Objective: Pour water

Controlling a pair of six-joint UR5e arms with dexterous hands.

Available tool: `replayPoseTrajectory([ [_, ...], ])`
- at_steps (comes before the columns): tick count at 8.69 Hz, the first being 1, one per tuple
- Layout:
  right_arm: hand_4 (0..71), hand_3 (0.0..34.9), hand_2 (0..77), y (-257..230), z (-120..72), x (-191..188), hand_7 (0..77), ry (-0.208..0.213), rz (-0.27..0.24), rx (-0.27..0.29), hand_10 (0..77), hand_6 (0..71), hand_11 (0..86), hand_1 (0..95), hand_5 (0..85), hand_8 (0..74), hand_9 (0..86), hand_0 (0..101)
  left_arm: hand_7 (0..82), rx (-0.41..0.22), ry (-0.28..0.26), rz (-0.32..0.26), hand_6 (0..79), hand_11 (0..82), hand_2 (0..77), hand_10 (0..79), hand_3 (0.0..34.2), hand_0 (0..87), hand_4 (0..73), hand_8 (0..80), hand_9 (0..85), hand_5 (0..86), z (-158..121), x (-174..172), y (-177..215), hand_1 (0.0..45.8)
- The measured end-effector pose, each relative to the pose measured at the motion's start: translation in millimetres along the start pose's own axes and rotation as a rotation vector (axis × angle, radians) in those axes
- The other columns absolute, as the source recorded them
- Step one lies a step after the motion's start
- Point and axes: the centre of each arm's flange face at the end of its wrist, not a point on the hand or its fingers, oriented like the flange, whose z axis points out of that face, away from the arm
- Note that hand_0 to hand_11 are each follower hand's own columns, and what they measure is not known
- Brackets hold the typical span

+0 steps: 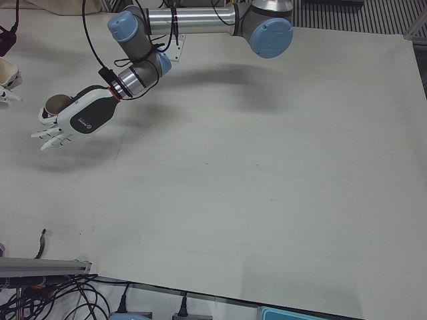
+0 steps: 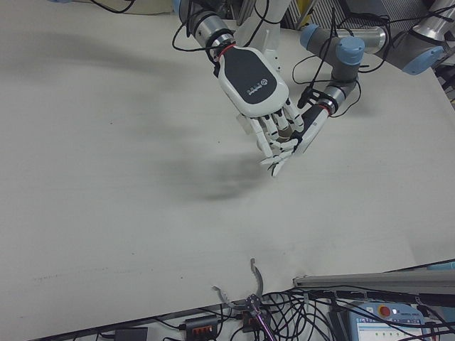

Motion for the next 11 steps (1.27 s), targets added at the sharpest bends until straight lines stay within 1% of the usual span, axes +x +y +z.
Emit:
replayPoseTrajectory([
  [1, 24.5, 11.9, 58.4, -18.2, -0.8, -1.9, 63.8, -0.008, 0.042, 0.028, 0.5, 50.7, 1.1, 23.5, 24.0, 34.4, 45.8, 80, 14.2, -0.017, 0.011, -0.013, 16.9, 10.4, 25.1, 4.9, 0.0, 80.5, 38.2, 3.8, 1.1, 48.0, 0.7, 4.0, -1.3, 29.5],
  [2, 24.5, 11.9, 58.4, -45.7, -3.7, -1.2, 63.8, -0.025, 0.141, 0.063, 0.5, 50.7, 1.1, 23.5, 24.0, 34.4, 45.8, 80, 14.2, -0.021, 0.018, -0.039, 16.9, 10.9, 25.1, 4.4, 0.0, 80.6, 38.2, 3.8, 1.1, 48.0, -1.8, 10.4, -9.0, 29.5],
  [3, 8.7, 11.6, 57.8, -80.8, -7.7, -2.6, 46.9, -0.062, 0.258, 0.098, 0.0, 42.5, 1.1, 26.2, 24.0, 33.8, 44.7, 80, 14.7, -0.019, 0.023, -0.064, 16.4, 12.5, 25.1, 4.9, 0.0, 80.5, 38.2, 3.8, 1.1, 48.0, -12.7, 16.3, -21.8, 29.5],
  [4, 3.3, 11.8, 57.8, -118.6, -10.9, -9.9, 43.1, -0.103, 0.356, 0.114, 1.1, 42.0, 1.1, 27.8, 23.5, 33.3, 44.7, 80, 14.2, -0.016, 0.022, -0.079, 15.3, 12.5, 25.1, 6.0, 0.0, 80.3, 38.2, 3.8, 1.1, 48.0, -36.4, 20.7, -40.2, 29.5],
  [5, 3.3, 11.8, 57.8, -155.0, -16.9, -16.2, 43.1, -0.124, 0.426, 0.130, 1.1, 42.0, 1.1, 27.8, 23.5, 33.3, 44.7, 80, 13.6, -0.011, 0.019, -0.085, 15.3, 12.0, 25.6, 6.0, 0.0, 80.3, 38.2, 3.8, 1.1, 48.0, -66.5, 27.2, -64.5, 29.5],
  [6, 3.3, 11.8, 57.8, -192.2, -28.7, -18.7, 42.5, -0.142, 0.490, 0.155, 6.0, 43.1, 15.3, 27.8, 23.5, 33.3, 44.7, 80, 13.6, 0.005, 0.020, -0.095, 15.3, 12.0, 25.6, 6.0, 0.0, 80.5, 38.2, 3.8, 0.5, 48.0, -95.3, 38.7, -94.8, 29.5],
  [7, 5.4, 11.8, 57.8, -230.1, -44.3, -18.9, 48.5, -0.164, 0.546, 0.170, 10.4, 47.5, 19.6, 28.4, 23.5, 38.2, 49.1, 81, 13.6, 0.024, 0.028, -0.104, 15.3, 12.5, 25.6, 5.4, 0.0, 80.5, 38.2, 3.8, 0.5, 48.0, -118.9, 57.2, -124.5, 29.5],
  [8, 2.2, 11.8, 57.8, -270.9, -61.5, -14.7, 46.4, -0.181, 0.602, 0.171, 10.9, 47.5, 20.2, 28.4, 23.5, 39.8, 50.7, 81, 13.6, 0.038, 0.037, -0.100, 15.3, 12.5, 25.6, 5.4, 0.0, 80.5, 38.2, 3.8, 0.5, 48.0, -139.6, 86.2, -152.2, 29.5],
  [9, 2.2, 11.8, 57.8, -306.6, -81.2, -5.0, 46.4, -0.184, 0.647, 0.167, 10.9, 47.5, 20.2, 28.4, 23.5, 39.8, 50.7, 81, 13.6, 0.044, 0.046, -0.085, 15.3, 12.5, 25.6, 5.4, 0.0, 80.6, 38.2, 4.4, 1.1, 48.0, -152.8, 118.6, -171.6, 29.5],
  [10, 6.5, 11.7, 58.4, -344.3, -112.0, 11.9, 51.8, -0.183, 0.683, 0.165, 10.9, 49.6, 20.2, 28.4, 23.5, 40.9, 51.8, 81, 13.6, 0.048, 0.054, -0.062, 15.3, 12.0, 25.6, 6.0, 0.0, 80.5, 38.2, 3.8, 0.0, 48.0, -164.6, 154.9, -188.5, 29.5],
  [11, 6.5, 11.7, 58.4, -381.1, -151.9, 37.5, 51.8, -0.183, 0.720, 0.161, 10.4, 49.6, 19.6, 28.4, 23.5, 40.9, 53.5, 81, 13.6, 0.055, 0.064, -0.037, 15.3, 12.0, 25.6, 5.4, 0.0, 80.5, 38.2, 3.8, 0.5, 48.0, -179.6, 189.0, -206.9, 29.5],
])
